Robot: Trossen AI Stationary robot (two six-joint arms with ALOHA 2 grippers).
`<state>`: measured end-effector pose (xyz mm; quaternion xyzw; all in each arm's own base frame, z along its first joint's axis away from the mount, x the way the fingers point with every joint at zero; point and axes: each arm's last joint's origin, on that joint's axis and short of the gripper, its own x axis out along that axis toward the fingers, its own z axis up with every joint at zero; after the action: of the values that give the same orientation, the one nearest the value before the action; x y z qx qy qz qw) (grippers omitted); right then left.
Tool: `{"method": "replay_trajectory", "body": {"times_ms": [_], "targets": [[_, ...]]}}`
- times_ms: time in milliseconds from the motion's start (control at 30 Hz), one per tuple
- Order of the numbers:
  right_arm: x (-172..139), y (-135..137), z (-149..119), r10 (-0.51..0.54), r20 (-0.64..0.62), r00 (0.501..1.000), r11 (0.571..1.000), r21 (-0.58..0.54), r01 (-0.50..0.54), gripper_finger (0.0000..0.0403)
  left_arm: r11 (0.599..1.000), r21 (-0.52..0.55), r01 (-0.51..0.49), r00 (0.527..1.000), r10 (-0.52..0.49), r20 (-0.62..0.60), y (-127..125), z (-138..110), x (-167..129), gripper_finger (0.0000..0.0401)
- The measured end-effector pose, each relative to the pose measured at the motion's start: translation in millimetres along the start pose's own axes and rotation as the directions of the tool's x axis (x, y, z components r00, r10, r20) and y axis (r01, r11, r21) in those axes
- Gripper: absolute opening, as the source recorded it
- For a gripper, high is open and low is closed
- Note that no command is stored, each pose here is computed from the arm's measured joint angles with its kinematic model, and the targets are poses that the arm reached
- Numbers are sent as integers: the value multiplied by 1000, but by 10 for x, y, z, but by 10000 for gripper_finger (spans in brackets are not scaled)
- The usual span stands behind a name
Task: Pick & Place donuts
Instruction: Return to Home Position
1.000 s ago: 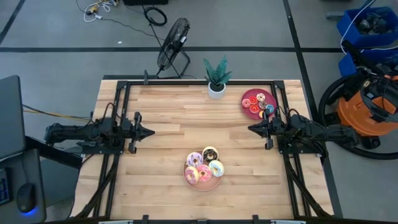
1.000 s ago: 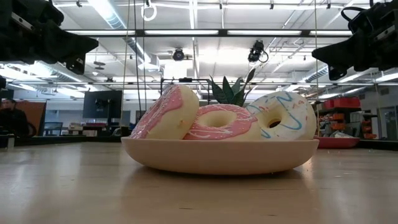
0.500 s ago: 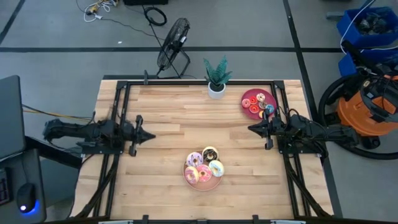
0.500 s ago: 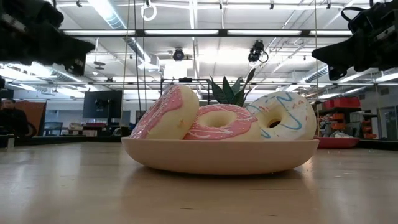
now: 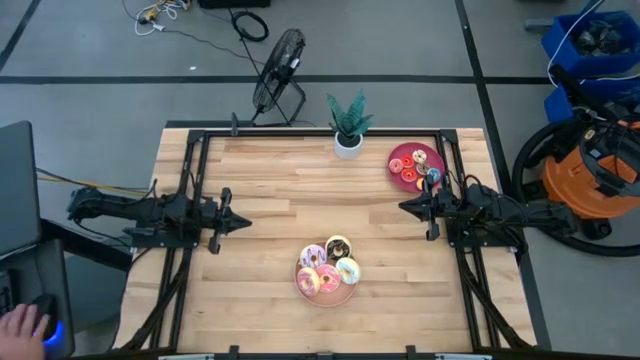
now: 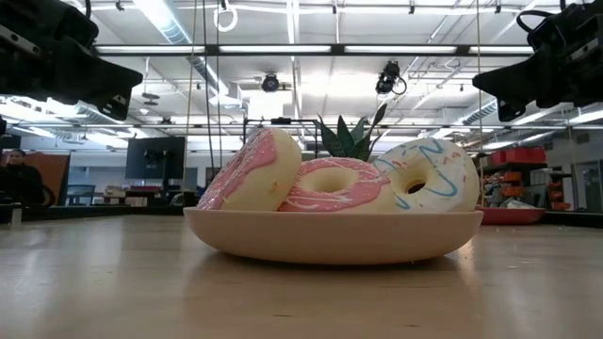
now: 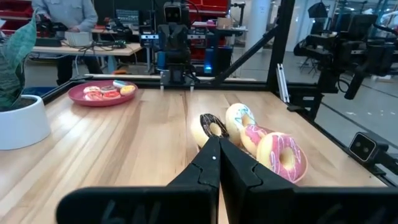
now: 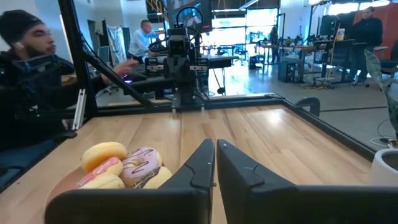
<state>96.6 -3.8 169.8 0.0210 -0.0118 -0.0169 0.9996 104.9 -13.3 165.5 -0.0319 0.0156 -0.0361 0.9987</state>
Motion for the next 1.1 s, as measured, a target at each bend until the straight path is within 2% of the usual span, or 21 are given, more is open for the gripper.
{"method": "replay_trajectory", "body": {"times_ms": [800, 1100], "targets": [[0, 0, 0, 0, 0, 1000, 1000, 0, 0, 29, 1000, 0, 0, 1000, 0, 5, -1, 10, -2, 7], [0, 0, 0, 0, 0, 1000, 1000, 0, 0, 29, 996, -6, -88, 995, 88, 55, 92, 59, -29, 7]]}}
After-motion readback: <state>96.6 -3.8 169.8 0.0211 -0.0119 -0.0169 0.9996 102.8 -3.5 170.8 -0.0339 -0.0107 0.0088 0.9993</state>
